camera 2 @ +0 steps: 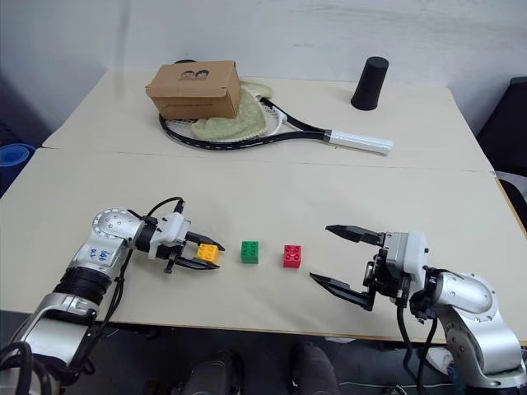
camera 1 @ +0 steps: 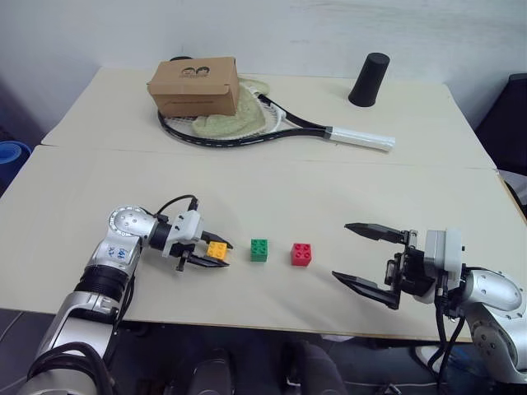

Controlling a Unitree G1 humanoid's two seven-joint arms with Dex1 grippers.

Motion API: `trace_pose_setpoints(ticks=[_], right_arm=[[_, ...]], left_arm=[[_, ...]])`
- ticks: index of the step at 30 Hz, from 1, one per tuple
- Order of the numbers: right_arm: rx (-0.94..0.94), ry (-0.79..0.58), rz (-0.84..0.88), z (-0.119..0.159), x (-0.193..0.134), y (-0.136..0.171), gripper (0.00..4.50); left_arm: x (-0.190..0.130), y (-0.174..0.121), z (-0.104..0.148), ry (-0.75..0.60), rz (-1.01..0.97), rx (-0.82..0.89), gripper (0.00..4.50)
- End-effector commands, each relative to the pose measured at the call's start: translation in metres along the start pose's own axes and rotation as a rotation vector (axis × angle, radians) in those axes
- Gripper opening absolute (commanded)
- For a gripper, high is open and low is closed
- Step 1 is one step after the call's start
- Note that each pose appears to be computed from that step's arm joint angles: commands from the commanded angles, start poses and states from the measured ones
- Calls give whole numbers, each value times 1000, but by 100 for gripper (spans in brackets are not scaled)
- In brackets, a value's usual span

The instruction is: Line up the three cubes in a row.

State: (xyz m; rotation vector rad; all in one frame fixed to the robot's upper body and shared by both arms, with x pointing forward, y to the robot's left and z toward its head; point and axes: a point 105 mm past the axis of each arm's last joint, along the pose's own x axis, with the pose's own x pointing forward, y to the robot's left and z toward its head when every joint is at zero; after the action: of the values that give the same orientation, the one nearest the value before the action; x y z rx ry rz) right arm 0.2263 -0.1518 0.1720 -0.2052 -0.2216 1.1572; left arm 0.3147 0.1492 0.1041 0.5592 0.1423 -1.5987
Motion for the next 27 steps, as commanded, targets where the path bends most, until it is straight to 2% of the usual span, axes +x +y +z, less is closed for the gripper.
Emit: trace_pose_setpoints(ticks=[1, 6, 8, 15, 22, 27], right_arm=[[-34, -36, -9, 11, -2, 1, 450], [-31, -38, -9, 10, -2, 2, 450], [-29, -38, -9, 9, -3, 3, 450], [-9, -63, 0, 9, -4, 4, 450], [-28, -28, 42, 9, -12, -2, 450], [-50, 115, 94, 12, -29, -14, 450]], left_arm=[[-2, 3, -2, 5, 15, -1, 153], [1, 2, -5, 16, 5, -3, 153], [-2, 3, -4, 2, 7, -43, 226], [-27, 8, 7, -9, 97, 33, 428], [-82, -6, 6, 75, 193, 24, 428], [-117, -29, 21, 135, 261, 22, 428]])
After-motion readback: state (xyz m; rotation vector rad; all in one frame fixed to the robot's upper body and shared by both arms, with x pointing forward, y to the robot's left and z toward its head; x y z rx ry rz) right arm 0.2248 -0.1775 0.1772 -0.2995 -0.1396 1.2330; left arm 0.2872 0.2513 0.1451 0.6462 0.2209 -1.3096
